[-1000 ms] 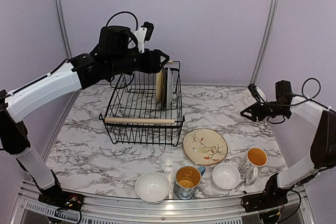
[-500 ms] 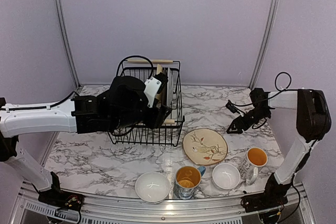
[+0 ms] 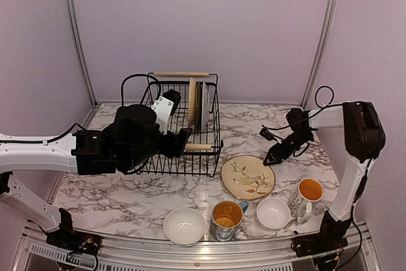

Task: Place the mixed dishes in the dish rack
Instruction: Grab the plate at the center of the board.

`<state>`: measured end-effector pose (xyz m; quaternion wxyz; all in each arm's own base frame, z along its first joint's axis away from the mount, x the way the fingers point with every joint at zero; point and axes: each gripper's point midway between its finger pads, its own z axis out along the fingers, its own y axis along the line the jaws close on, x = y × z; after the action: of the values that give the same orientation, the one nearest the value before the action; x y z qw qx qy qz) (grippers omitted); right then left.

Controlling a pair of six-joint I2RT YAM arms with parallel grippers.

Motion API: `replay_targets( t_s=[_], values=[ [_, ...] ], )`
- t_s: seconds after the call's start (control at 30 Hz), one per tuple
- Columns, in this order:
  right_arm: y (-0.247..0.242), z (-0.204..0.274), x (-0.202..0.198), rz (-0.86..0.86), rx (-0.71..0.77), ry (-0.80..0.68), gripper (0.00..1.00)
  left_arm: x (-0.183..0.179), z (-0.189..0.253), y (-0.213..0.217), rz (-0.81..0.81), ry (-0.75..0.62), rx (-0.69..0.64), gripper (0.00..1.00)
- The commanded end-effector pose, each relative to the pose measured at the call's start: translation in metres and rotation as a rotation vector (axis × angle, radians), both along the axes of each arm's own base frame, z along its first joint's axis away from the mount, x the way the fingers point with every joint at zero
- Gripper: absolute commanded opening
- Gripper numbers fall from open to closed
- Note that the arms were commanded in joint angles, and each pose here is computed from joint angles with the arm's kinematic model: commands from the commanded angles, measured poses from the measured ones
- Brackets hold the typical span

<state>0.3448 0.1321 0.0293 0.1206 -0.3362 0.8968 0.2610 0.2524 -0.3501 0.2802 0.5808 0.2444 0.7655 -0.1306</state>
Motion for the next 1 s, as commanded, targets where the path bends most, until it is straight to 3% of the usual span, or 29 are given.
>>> replay_targets(
  t_s=[0.0,0.27,0.57,0.73,0.97],
  values=[
    [0.001,-0.019,-0.005,0.002,-0.056,0.051,0.59,0.005,0.030,0.024,0.097,-0.082,-0.099,0.80],
    [0.008,-0.013,-0.012,0.010,-0.004,0.065,0.53,-0.003,0.048,0.021,0.034,-0.088,-0.190,0.79],
    [0.029,-0.005,-0.023,0.032,0.146,0.107,0.44,0.008,0.039,0.007,0.085,-0.025,-0.120,0.80],
    [0.037,-0.008,-0.031,0.051,0.166,0.125,0.38,0.013,0.045,0.021,0.174,-0.020,-0.162,0.98],
    [0.043,-0.009,-0.028,0.054,0.139,0.116,0.28,0.016,0.054,0.036,0.241,-0.078,-0.227,0.99]
  ],
)
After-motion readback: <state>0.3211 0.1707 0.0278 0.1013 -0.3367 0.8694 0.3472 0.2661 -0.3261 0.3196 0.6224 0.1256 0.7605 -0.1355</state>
